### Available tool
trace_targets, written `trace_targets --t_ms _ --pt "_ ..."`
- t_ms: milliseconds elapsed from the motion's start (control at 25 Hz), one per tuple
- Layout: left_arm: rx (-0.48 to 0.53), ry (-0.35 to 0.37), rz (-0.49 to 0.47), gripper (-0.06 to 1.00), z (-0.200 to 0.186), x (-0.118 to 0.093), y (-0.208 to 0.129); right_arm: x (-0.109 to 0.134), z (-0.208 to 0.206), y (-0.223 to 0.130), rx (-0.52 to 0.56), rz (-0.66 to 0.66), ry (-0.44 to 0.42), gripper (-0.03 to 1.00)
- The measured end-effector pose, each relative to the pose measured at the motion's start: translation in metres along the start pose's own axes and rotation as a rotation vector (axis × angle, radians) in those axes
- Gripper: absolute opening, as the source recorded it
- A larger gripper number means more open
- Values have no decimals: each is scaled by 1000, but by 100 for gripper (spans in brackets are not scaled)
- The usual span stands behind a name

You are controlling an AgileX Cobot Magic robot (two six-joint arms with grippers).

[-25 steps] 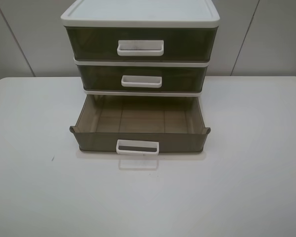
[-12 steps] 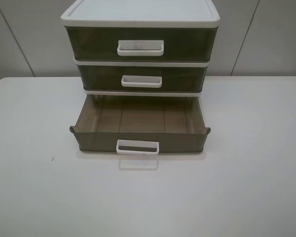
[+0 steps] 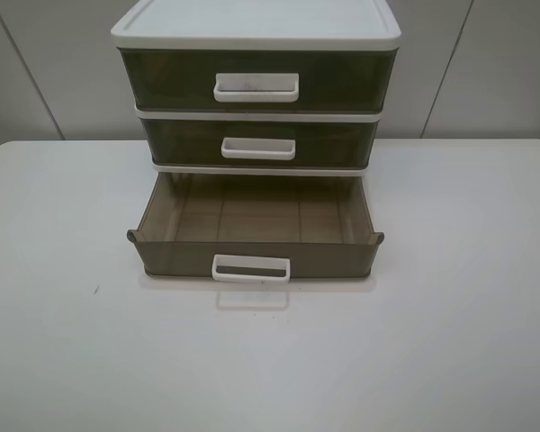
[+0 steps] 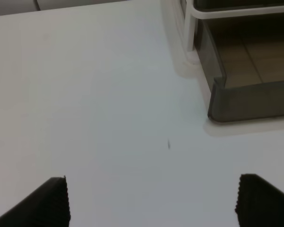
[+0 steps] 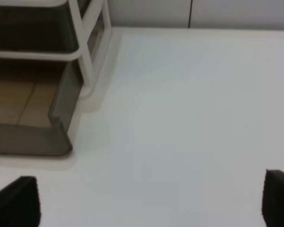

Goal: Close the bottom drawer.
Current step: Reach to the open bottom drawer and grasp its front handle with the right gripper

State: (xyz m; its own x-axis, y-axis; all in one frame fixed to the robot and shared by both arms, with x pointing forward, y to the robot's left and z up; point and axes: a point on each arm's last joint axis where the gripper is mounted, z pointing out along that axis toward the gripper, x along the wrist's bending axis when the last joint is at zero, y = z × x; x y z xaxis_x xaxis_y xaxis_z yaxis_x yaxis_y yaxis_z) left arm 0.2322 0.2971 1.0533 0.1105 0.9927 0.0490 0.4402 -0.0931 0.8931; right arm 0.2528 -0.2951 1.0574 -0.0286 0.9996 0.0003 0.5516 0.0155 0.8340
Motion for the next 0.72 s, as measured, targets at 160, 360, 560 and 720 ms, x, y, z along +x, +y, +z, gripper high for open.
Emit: trace_targets --t_ms 160,360,560,720 --pt "0 0 0 72 0 0 0 5 34 22 230 56 75 82" --pt "0 0 0 72 0 0 0 5 62 66 356 60 100 82" --pt "0 0 0 72 0 0 0 29 84 98 303 -62 223 82" --pt "0 0 0 72 0 0 0 64 108 103 288 -156 351 82"
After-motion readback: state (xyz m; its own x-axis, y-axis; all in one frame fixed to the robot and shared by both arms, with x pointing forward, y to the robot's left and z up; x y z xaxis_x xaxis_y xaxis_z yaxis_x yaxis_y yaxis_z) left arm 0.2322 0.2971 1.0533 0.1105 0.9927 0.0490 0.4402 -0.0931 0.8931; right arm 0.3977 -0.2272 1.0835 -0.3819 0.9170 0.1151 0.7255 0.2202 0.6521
